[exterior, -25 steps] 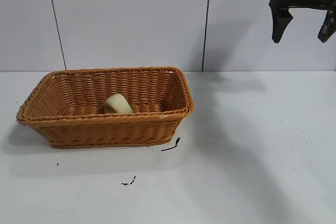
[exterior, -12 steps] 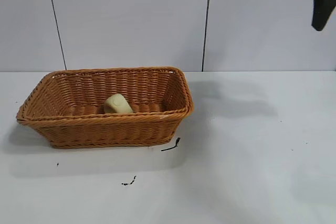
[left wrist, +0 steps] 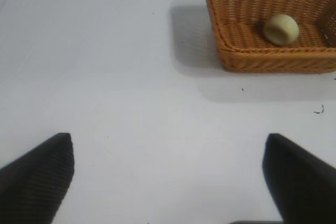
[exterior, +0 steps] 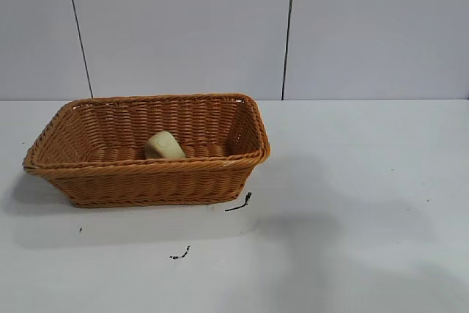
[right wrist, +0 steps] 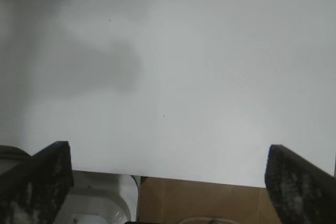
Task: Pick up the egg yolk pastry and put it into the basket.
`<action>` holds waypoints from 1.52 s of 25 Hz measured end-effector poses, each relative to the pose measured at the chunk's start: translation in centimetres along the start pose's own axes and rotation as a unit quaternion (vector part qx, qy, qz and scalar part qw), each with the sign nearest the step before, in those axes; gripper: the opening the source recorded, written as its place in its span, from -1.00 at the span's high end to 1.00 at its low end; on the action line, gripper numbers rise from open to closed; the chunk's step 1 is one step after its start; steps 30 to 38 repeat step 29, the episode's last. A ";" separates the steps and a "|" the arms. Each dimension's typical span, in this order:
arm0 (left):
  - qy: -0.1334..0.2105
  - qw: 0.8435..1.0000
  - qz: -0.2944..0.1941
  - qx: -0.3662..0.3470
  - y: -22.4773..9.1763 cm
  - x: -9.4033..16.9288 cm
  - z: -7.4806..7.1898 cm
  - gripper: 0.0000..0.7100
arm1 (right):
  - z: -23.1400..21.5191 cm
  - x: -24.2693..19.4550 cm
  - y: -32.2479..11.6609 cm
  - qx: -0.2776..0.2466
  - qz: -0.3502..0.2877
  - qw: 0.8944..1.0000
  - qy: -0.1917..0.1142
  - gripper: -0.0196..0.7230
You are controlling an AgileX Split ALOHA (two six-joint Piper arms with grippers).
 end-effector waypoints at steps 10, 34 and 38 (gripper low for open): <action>0.000 1.000 0.000 0.000 0.0 0.0 0.0 -0.96 | 1.1 2.1 -7.5 0.003 -0.202 0.979 -0.029 -0.92; 0.000 1.000 0.000 0.000 0.0 0.0 0.0 -0.96 | 1.6 4.3 -8.6 0.025 -0.298 0.954 -0.019 -0.92; 0.000 1.000 0.000 0.000 0.0 0.0 0.0 -0.96 | 1.6 4.3 -8.6 0.025 -0.298 0.954 -0.019 -0.92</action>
Point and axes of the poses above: a point on each arm's last joint axis where the gripper is mounted, x pointing back along that axis away from the gripper, z along the wrist's bending axis when the last joint is at zero, y = z × x, the point moved 7 cm from there along -x, pointing out along that axis toward the gripper, and after that the axes turned 5 degrees about x, right-handed, at the moved point
